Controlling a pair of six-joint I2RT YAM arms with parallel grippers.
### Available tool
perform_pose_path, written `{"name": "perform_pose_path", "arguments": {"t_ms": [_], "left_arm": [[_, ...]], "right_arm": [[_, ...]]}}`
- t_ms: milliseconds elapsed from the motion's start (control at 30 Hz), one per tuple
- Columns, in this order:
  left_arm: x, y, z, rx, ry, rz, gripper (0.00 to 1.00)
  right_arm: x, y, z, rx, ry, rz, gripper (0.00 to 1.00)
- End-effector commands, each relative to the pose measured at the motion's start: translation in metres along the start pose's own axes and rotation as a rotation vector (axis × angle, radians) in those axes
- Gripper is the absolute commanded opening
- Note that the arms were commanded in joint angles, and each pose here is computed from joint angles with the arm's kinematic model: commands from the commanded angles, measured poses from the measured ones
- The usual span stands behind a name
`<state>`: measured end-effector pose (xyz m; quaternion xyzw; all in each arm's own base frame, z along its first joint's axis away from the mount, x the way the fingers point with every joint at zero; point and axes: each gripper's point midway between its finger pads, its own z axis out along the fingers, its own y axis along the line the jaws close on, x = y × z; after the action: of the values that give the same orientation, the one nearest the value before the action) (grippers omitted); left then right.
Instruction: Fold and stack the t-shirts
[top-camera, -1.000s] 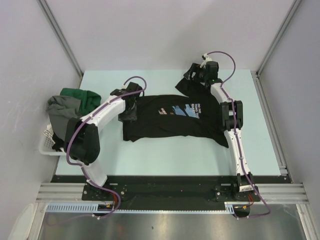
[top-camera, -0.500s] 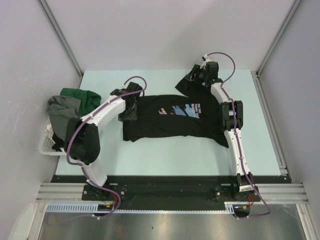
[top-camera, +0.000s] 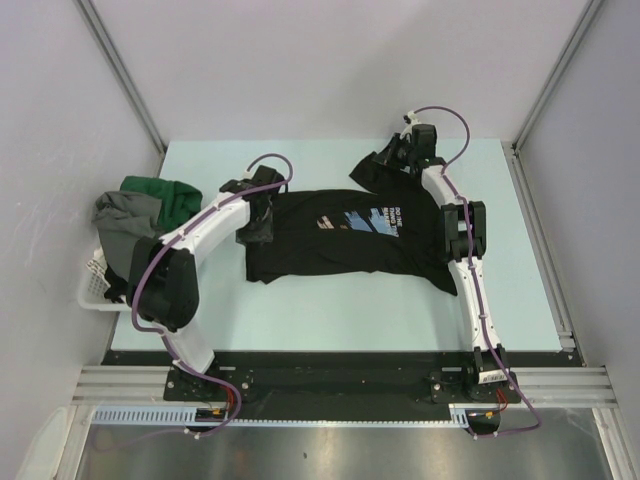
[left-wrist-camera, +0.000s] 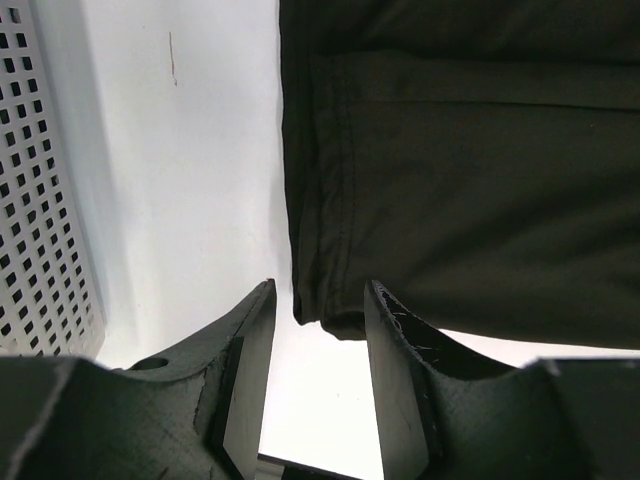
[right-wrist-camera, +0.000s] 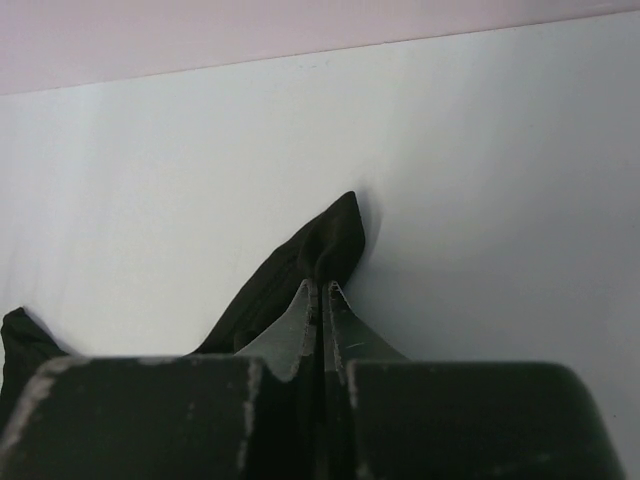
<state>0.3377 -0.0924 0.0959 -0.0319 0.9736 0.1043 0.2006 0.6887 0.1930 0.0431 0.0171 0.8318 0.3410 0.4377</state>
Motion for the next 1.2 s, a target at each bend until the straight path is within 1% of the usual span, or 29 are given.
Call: {"name": "perform_pose_path", "arguments": {"t_ms": [0, 133, 233, 267, 333, 367, 500, 533, 600, 633, 767, 833, 867, 900, 933, 967, 1000, 1167], "left_arm": [[-0.006, 0.002, -0.015, 0.022, -0.051, -0.011, 0.45], [-0.010, 0.000, -0.012, 0.022, -0.061, -0.019, 0.46], [-0.016, -0.005, -0.007, 0.025, -0.065, -0.019, 0.45], [-0.024, -0.007, -0.009, 0.030, -0.080, -0.024, 0.46], [-0.029, -0.011, -0.005, 0.029, -0.080, -0.018, 0.45], [-0.038, -0.013, -0.007, 0.036, -0.095, -0.021, 0.45], [-0.052, -0.021, -0.008, 0.055, -0.114, -0.023, 0.46], [-0.054, -0.023, -0.007, 0.058, -0.116, -0.021, 0.45], [-0.058, -0.025, -0.005, 0.060, -0.126, -0.025, 0.46], [-0.058, -0.026, -0.002, 0.060, -0.123, -0.018, 0.46], [-0.064, -0.030, 0.010, 0.058, -0.120, -0.019, 0.45], [-0.074, -0.034, 0.012, 0.068, -0.137, -0.024, 0.46], [-0.076, -0.035, 0.020, 0.063, -0.131, -0.025, 0.46], [-0.078, -0.036, 0.023, 0.063, -0.129, -0.019, 0.46], [-0.087, -0.038, 0.023, 0.067, -0.143, -0.028, 0.45], [-0.088, -0.037, 0.030, 0.061, -0.131, -0.027, 0.46], [-0.096, -0.039, 0.029, 0.066, -0.145, -0.032, 0.45], [-0.111, -0.035, 0.035, 0.061, -0.161, -0.040, 0.45]], "right_arm": [[-0.016, 0.009, -0.002, -0.032, -0.041, -0.009, 0.00], [-0.027, 0.017, -0.007, -0.052, -0.057, -0.019, 0.00], [-0.042, 0.023, -0.019, -0.051, -0.070, -0.044, 0.00], [-0.037, 0.018, -0.021, -0.042, -0.055, -0.041, 0.00], [-0.049, 0.017, -0.033, -0.024, -0.066, -0.058, 0.00], [-0.046, 0.011, -0.036, -0.011, -0.053, -0.058, 0.00], [-0.059, -0.005, -0.057, 0.028, -0.051, -0.077, 0.00], [-0.066, 0.000, -0.064, 0.024, -0.059, -0.087, 0.00], [-0.067, -0.007, -0.071, 0.044, -0.053, -0.097, 0.00], [-0.074, -0.004, -0.077, 0.047, -0.065, -0.111, 0.00], [-0.082, -0.002, -0.087, 0.068, -0.065, -0.163, 0.00], [-0.079, -0.006, -0.091, 0.081, -0.052, -0.171, 0.00], [-0.083, -0.002, -0.094, 0.081, -0.059, -0.181, 0.00], [-0.078, -0.005, -0.095, 0.094, -0.044, -0.179, 0.00], [-0.078, -0.008, -0.097, 0.104, -0.041, -0.191, 0.00], [-0.075, -0.011, -0.100, 0.116, -0.029, -0.193, 0.00], [-0.073, -0.014, -0.101, 0.138, -0.023, -0.199, 0.00], [-0.065, -0.028, -0.111, 0.198, 0.011, -0.217, 0.00]]}}
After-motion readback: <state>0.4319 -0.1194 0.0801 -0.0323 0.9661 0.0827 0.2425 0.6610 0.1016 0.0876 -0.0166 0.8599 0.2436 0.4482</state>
